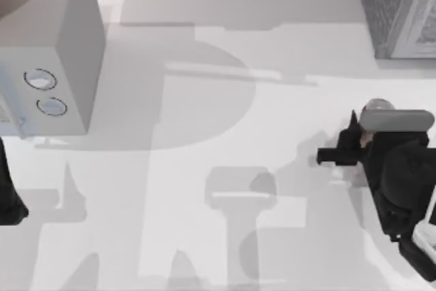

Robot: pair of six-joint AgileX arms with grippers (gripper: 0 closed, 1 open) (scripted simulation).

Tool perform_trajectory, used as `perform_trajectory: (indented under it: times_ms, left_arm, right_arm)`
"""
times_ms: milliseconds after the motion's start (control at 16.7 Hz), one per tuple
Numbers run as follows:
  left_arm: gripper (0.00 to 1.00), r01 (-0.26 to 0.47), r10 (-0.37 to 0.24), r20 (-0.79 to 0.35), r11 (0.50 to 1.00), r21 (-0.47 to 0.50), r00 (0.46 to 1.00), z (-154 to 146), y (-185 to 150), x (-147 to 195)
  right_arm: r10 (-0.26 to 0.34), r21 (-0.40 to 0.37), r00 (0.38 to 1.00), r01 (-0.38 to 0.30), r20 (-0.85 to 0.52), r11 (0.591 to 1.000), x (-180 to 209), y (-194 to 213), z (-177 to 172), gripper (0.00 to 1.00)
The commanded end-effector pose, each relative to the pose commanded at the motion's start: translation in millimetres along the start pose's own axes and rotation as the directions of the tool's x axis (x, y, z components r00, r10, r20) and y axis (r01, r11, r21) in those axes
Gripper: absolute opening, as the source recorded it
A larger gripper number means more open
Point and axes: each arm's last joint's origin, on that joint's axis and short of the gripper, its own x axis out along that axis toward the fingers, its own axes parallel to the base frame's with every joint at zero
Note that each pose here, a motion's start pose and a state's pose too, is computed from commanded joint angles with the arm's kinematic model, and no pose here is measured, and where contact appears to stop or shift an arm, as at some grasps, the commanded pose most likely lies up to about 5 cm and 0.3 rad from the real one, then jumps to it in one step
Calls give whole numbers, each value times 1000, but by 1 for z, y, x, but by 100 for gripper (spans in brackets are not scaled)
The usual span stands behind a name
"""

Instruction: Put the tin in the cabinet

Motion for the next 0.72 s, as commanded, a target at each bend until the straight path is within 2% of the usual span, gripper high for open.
perform_trajectory:
  times_ms: [180,720]
  left_arm:
    - [100,0,0,0,1000,0,1000,0,0,0]
    - [100,0,0,0,1000,0,1000,0,0,0]
  right_arm:
    - [0,0,1000,0,0,1000,0,0,0,2]
    - [0,1,1000,0,0,1000,0,0,0,0]
